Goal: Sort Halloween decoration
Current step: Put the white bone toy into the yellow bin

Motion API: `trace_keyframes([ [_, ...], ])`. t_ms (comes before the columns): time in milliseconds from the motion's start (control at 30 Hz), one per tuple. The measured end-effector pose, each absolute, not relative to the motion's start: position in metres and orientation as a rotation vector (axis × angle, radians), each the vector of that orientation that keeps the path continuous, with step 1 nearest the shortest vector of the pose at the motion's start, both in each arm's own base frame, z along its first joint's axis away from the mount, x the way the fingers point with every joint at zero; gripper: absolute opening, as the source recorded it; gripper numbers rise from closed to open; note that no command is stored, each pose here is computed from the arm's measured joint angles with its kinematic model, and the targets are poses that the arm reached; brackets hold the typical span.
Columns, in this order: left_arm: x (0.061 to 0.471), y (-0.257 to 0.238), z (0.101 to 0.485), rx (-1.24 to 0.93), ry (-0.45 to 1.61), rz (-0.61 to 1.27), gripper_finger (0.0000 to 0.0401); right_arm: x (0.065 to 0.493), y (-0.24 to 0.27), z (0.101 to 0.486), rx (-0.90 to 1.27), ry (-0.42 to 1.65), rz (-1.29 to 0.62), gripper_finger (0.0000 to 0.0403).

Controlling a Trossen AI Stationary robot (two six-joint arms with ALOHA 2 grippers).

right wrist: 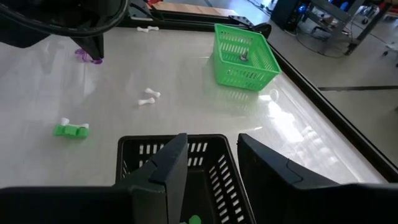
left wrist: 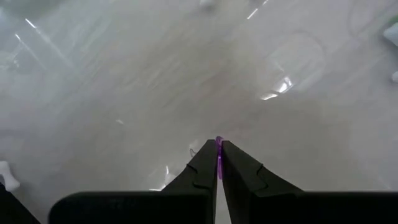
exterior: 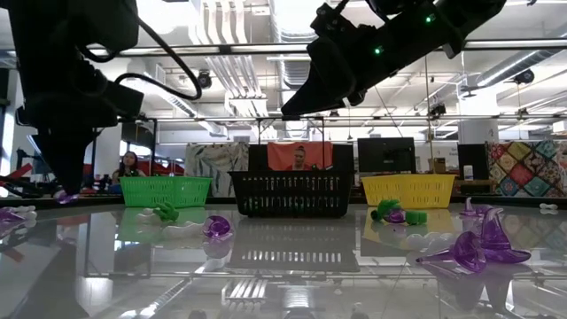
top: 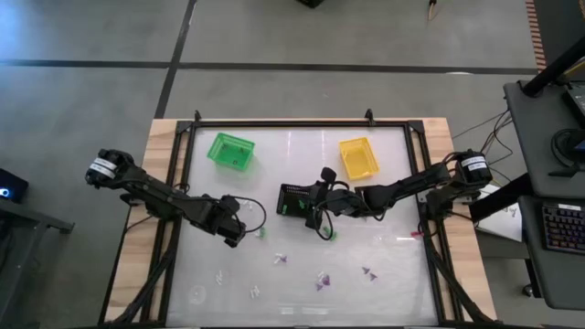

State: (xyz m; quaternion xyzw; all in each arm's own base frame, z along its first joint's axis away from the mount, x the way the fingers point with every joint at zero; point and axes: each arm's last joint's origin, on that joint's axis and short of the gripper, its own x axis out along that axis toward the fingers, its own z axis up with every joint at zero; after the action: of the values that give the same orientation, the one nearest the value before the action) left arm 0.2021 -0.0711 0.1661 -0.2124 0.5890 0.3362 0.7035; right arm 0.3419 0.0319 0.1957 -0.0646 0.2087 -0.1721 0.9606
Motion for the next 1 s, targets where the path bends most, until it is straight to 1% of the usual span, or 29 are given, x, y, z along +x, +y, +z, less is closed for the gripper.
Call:
trace_keyframes([
  [400, 0.202, -0.071, 0.166, -0.485, 1.312, 0.756, 0.0004, 0.342, 0.032, 0.196, -0.131, 0.423, -0.349, 0.0139],
  [500, 0.202, -0.071, 0.166, -0.494, 1.318, 0.754, 0.0023, 0.342, 0.032, 0.196, -0.129, 0.423, -0.349, 0.0137],
  [767, 0.203, -0.072, 0.174, -0.484, 1.336, 0.762, 0.0097, 0.342, 0.032, 0.195, -0.129, 0.424, -0.349, 0.0134],
  [900, 0.206, -0.075, 0.191, -0.465, 1.360, 0.769, 0.0117, 0.342, 0.032, 0.195, -0.114, 0.421, -0.352, 0.0137],
  [1000, 0.209, -0.087, 0.206, -0.480, 1.372, 0.699, 0.0122, 0.342, 0.033, 0.195, -0.090, 0.423, -0.339, 0.0139],
])
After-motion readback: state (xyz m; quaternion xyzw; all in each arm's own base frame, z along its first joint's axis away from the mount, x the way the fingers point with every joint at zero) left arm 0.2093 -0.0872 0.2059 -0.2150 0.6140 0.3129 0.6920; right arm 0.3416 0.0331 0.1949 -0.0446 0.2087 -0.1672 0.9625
